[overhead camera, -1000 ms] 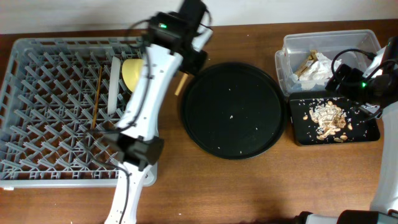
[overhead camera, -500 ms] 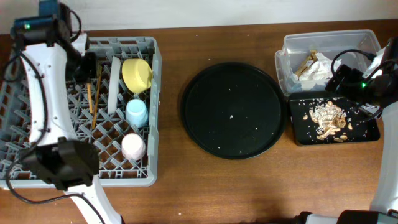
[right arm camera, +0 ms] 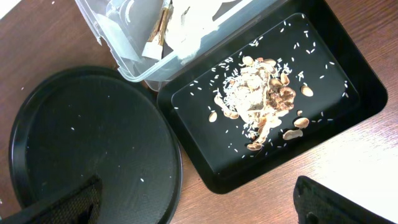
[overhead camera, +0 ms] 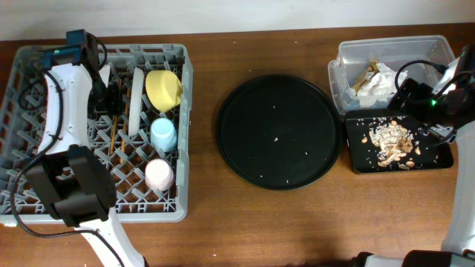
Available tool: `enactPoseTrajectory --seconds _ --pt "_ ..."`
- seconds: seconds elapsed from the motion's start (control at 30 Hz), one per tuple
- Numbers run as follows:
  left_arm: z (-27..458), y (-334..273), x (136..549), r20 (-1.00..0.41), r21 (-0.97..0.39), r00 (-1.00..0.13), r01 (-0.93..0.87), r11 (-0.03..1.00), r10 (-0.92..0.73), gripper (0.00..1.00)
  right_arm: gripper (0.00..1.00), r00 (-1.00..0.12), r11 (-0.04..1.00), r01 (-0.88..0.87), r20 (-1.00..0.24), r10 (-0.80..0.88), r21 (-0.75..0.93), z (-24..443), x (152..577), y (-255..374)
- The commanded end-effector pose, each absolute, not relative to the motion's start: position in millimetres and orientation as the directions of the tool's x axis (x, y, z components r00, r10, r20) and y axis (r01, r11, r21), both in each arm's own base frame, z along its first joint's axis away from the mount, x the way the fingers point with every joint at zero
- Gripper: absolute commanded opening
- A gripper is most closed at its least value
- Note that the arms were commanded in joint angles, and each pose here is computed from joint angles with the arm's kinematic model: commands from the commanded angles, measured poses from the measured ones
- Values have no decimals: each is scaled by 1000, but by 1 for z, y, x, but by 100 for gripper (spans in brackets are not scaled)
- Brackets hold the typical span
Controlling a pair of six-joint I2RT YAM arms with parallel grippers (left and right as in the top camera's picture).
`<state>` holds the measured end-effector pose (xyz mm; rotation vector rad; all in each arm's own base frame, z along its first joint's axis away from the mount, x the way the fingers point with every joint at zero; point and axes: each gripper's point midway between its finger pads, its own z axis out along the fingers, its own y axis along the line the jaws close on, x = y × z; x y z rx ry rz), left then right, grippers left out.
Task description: Sort waste into correct bins and load items into the dishwasher rack
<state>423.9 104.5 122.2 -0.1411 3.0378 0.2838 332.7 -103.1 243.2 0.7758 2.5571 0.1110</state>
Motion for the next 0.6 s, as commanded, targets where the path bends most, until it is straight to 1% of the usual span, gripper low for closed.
enactPoseTrajectory --seconds 0.0,0.07,0.13,0.2,0.23,0.27,0.3,0.4,0.5,0.57 --pt "127 108 423 -102 185 -992 -92 978 -74 75 98 -725 834 515 -418 547 199 247 333 -106" --pt "144 92 427 -136 95 -988 -88 992 -74 77 98 -737 849 494 -427 524 189 249 333 -106" --pt "179 78 429 -201 18 -977 -77 997 -72 83 98 -747 864 470 -439 499 182 256 328 -103" --pt "222 70 423 -291 -14 -954 -73 997 -73 92 98 -773 912 382 -490 404 150 276 321 -91" --pt "240 68 419 -334 -17 -940 -75 997 -77 94 99 -774 925 355 -511 374 139 283 318 -87" --pt "263 64 412 -390 -23 -918 -69 997 -73 99 98 -769 939 317 -544 335 131 296 314 -78" --pt "281 63 406 -433 -17 -899 -68 998 -69 99 98 -757 944 305 -571 319 124 305 309 -74" --pt "316 60 389 -510 -6 -858 -67 998 -61 99 98 -727 963 259 -639 249 80 330 289 -60" --pt "322 60 385 -522 -5 -851 -68 998 -60 99 98 -701 977 209 -692 171 30 351 259 -49" --pt "321 60 385 -522 -5 -851 -68 998 -60 99 98 -666 979 203 -728 164 35 364 240 -44"
